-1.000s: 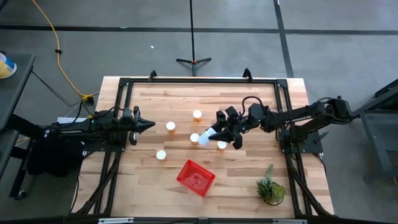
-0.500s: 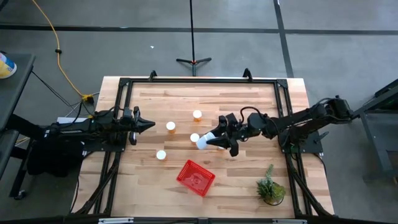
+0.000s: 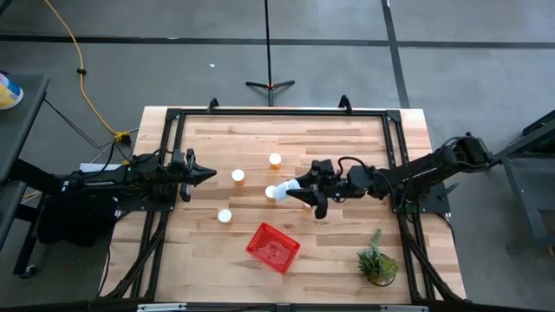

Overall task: Pick and place pill bottles into a basket
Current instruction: Put the white pill bottle into the red basket

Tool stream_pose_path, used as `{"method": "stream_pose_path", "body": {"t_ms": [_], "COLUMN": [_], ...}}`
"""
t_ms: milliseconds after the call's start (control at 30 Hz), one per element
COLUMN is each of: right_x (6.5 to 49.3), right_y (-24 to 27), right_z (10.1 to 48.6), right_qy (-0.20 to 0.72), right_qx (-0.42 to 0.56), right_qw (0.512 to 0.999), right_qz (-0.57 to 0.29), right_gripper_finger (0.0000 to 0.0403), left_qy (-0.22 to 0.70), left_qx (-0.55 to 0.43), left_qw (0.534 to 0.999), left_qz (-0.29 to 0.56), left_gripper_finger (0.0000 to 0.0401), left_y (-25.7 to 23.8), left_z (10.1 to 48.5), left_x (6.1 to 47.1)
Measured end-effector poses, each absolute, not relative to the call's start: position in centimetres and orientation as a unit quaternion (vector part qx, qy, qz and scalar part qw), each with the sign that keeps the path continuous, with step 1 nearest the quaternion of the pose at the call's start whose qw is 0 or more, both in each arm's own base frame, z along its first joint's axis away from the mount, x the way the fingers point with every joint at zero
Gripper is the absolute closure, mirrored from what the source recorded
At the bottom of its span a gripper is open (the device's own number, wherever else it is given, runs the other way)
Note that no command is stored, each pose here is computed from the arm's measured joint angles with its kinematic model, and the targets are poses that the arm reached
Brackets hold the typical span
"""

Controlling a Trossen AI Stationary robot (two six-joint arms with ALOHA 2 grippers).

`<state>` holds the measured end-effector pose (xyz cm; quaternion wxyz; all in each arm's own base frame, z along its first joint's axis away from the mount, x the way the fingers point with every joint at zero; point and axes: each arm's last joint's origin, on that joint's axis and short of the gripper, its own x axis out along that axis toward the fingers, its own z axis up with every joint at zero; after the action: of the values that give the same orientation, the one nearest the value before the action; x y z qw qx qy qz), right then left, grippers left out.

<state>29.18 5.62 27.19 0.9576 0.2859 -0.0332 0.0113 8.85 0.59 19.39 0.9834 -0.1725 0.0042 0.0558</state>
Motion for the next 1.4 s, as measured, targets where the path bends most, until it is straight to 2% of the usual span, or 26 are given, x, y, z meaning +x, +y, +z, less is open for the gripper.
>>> {"method": "stream_pose_path", "body": {"t_ms": [533, 1000, 1400], "right_x": [29.09, 29.05, 29.05], "right_y": [5.31, 6.14, 6.24], "right_z": [27.83, 27.94, 27.79], "right_qy": [-0.081, -0.046, -0.031], "right_qx": [0.302, 0.292, 0.302], "right_qw": [0.949, 0.950, 0.945], "right_qz": [-0.037, 0.103, 0.123], "right_gripper_finger": [0.0234, 0.0234, 0.0234], "left_qy": [0.009, 0.014, 0.021], "left_qx": [-0.177, -0.176, -0.172], "left_qw": [0.982, 0.982, 0.984], "left_qz": [0.062, 0.063, 0.041], "left_gripper_finger": [0.0370, 0.0373, 0.0372], "left_y": [0.62, 0.61, 0.48], "left_z": [19.26, 19.16, 19.11], "left_x": [8.84, 8.83, 8.84]}}
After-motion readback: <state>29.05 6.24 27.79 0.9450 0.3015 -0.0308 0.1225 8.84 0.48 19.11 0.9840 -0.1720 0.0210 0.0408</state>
